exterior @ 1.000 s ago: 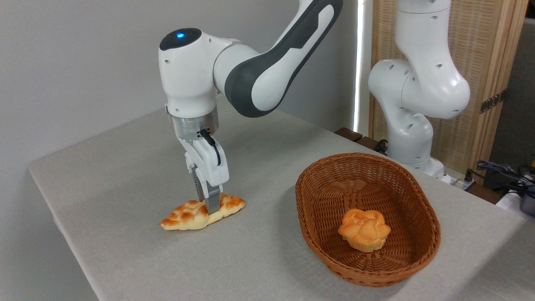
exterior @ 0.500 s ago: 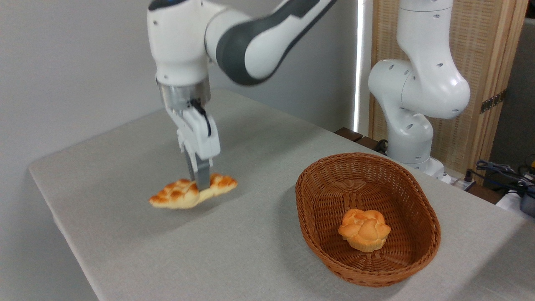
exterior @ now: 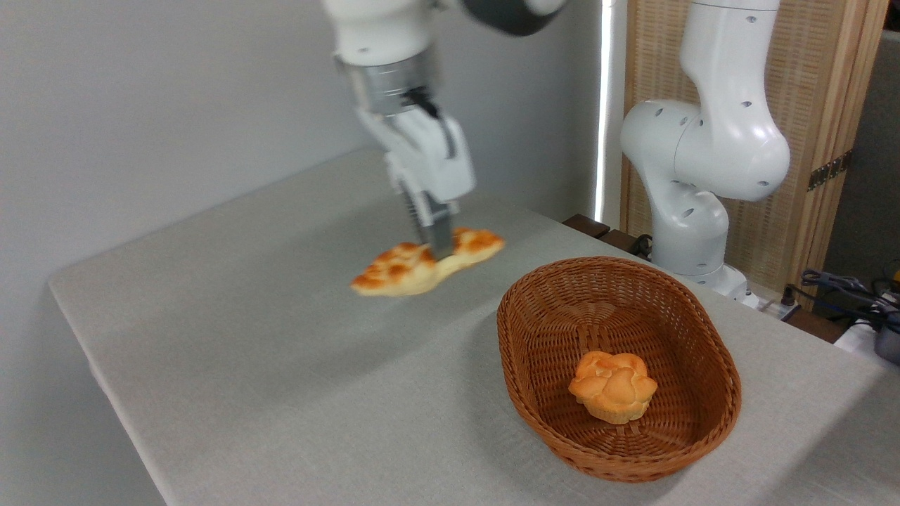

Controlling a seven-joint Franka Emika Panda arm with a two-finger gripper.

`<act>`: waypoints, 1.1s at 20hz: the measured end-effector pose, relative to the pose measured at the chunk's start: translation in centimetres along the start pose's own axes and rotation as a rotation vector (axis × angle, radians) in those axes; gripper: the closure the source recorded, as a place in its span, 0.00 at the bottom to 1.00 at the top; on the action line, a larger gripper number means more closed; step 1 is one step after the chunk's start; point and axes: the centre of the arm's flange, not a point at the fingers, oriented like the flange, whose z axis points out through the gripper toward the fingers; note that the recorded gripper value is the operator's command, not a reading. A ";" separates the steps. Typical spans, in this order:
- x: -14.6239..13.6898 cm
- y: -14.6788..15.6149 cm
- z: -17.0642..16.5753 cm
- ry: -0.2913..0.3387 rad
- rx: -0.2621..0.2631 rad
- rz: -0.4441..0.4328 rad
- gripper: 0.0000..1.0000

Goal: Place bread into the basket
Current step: 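Lift the braided roll and carry it toward the wicker basket, then lower the roll into the basket beside the orange bun and release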

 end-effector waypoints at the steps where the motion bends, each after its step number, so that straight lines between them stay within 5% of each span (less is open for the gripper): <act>1: -2.2 -0.2 -0.5 -0.003 -0.013 0.028 1.00; 7: -10.9 0.6 0.5 -0.062 -0.110 0.114 1.00; 9: -11.4 1.0 1.3 -0.096 -0.140 0.130 1.00; 11: -11.3 1.2 2.1 -0.112 -0.159 0.136 0.85; 22: -12.2 0.8 5.4 -0.177 -0.212 0.129 0.70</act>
